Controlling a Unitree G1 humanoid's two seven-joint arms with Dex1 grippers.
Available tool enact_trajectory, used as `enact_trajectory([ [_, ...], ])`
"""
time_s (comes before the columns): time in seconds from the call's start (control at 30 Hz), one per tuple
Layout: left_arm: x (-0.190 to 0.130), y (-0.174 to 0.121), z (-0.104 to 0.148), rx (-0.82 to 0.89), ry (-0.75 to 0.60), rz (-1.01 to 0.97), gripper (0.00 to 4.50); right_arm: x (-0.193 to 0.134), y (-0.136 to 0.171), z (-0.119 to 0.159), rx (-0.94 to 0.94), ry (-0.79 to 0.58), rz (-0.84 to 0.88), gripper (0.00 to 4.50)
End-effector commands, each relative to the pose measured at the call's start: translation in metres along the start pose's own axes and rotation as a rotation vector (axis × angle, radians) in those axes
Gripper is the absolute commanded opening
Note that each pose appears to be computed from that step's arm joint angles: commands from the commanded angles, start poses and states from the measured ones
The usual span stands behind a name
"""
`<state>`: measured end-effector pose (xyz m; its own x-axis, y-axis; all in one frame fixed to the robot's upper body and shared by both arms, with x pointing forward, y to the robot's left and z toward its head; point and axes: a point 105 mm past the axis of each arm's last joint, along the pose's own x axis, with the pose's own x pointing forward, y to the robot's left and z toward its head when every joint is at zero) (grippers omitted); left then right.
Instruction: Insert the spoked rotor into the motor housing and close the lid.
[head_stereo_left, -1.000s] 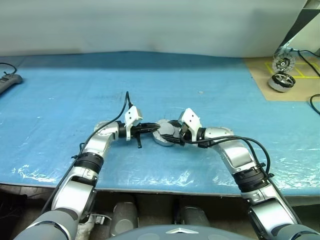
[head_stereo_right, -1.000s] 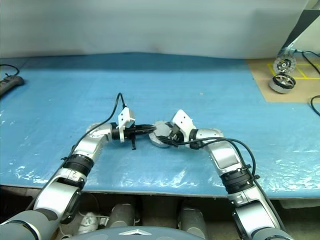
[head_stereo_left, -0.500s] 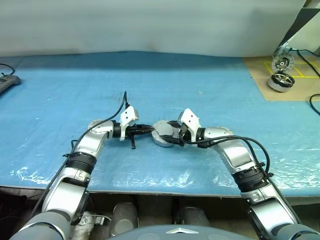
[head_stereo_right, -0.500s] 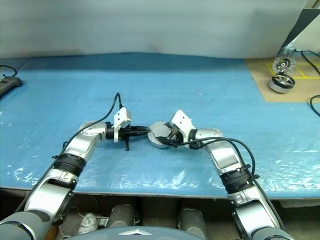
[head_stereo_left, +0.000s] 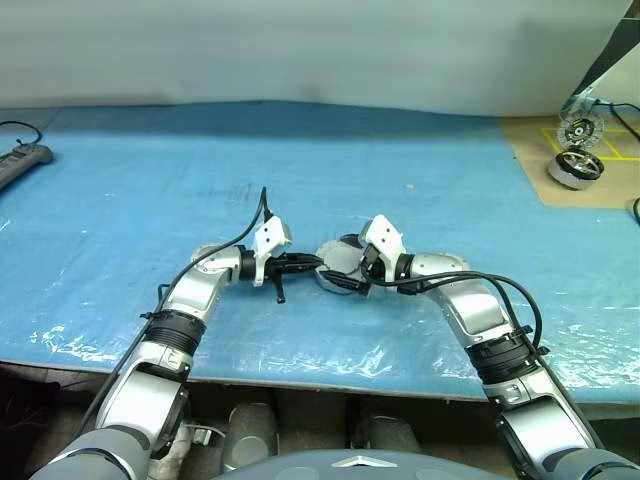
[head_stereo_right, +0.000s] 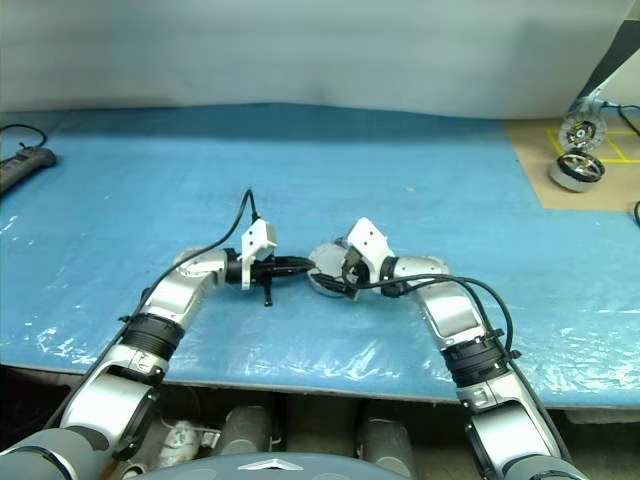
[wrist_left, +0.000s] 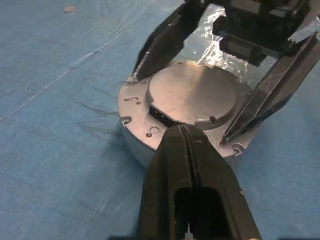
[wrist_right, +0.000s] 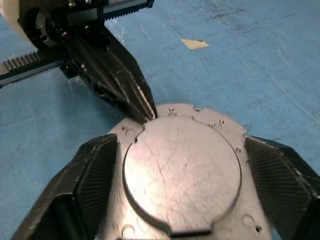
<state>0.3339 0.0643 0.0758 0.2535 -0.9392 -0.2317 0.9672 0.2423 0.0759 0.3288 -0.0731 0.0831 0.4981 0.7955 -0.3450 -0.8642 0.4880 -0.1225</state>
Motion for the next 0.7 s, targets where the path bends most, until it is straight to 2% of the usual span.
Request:
enact_trajectory([
  [0.03,0.003,-0.009,-0.016,-0.008,0.067,-0.039,0.0,-0.005,-0.001,0.008,0.072,-0.019,0.009,4.49],
  [0.27,0.01,-0.011,-0.011,0.007,0.065,-0.04,0.0,-0.035,-0.014,0.076,0.011,-0.233,-0.005,4.49],
  [0.37,0.013,-0.012,-0.007,0.009,0.057,-0.044,0.0,-0.053,-0.019,0.096,0.049,-0.323,-0.023,4.49],
  [0.43,0.012,-0.012,-0.006,0.008,0.053,-0.042,0.0,-0.062,-0.028,0.099,0.16,-0.375,-0.061,4.49],
  [0.5,0.01,-0.012,-0.006,0.007,0.054,-0.039,0.0,-0.072,-0.039,0.085,0.324,-0.384,-0.102,4.49],
  [0.6,0.009,-0.012,-0.009,0.003,0.059,-0.034,0.0,-0.087,-0.056,0.04,0.653,-0.358,-0.194,4.49],
  [0.67,0.008,-0.013,-0.011,0.0,0.061,-0.033,0.0,-0.102,-0.069,0.013,0.95,-0.424,-0.236,4.49],
  [0.7,0.007,-0.013,-0.012,-0.001,0.062,-0.034,0.0,-0.107,-0.066,0.002,1.022,-0.426,-0.233,4.49],
])
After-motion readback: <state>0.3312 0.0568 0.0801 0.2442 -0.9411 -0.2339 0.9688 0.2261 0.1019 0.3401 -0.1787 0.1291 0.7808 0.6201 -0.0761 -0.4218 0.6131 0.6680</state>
